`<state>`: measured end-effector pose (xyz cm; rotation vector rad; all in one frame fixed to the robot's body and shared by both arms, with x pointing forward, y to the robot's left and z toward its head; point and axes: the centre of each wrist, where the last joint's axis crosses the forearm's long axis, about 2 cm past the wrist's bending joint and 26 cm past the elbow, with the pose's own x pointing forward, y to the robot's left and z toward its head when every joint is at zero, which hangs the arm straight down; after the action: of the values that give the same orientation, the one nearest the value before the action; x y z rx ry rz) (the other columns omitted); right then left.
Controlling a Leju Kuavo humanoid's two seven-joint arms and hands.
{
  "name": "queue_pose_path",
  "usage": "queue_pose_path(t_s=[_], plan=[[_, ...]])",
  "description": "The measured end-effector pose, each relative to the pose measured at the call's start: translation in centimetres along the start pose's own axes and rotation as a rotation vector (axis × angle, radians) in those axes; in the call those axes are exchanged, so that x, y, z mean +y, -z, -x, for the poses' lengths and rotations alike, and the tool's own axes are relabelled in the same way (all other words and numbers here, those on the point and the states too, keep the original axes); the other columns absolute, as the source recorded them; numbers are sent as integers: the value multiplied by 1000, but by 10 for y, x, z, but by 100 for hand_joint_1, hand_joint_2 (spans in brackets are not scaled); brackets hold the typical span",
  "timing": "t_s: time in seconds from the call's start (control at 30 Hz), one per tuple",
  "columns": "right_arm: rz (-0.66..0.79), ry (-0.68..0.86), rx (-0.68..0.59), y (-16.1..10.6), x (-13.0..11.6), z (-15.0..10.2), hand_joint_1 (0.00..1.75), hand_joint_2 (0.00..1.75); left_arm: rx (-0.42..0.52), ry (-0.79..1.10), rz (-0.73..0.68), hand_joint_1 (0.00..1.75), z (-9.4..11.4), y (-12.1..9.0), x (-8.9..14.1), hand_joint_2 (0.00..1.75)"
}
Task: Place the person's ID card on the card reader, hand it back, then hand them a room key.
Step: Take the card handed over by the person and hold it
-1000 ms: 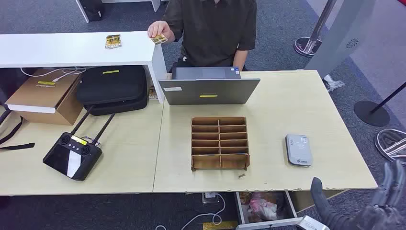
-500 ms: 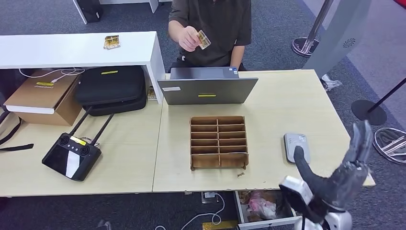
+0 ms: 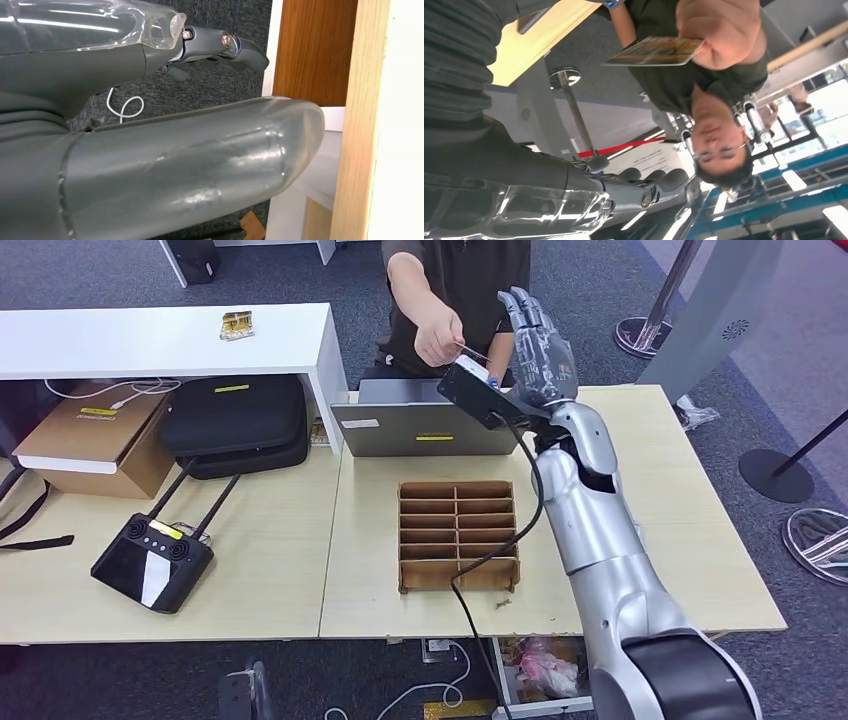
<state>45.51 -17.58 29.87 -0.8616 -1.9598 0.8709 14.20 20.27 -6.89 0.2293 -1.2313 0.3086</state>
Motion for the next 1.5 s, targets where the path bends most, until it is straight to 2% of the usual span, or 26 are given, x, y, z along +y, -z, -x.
queue_pose_path(t_s=[0.23,0.53,0.57,0.6,0.67,0.7,0.73,1.5], plan=[[-106,-55,-34,14,8,-8,0,175,7,20,-7,0,2,0,3,0],[-125,-56,-33,13,16,-6,0,175,8,67,-29,0,4,-1,6,0],[-123,-55,-33,13,16,-6,9,175,7,73,-31,0,4,-1,6,0],[-119,-54,-34,13,17,-5,34,175,6,78,-34,0,4,-1,6,0],[-108,-52,-35,13,17,-5,120,175,4,87,-39,0,4,-1,7,0],[-101,-52,-37,12,17,-5,155,175,4,91,-42,0,4,-1,7,0],[-93,-53,-40,12,17,-5,173,175,4,94,-45,0,4,-1,7,0],[-8,-37,-58,7,20,-6,175,175,7,120,-76,0,5,-2,10,0]])
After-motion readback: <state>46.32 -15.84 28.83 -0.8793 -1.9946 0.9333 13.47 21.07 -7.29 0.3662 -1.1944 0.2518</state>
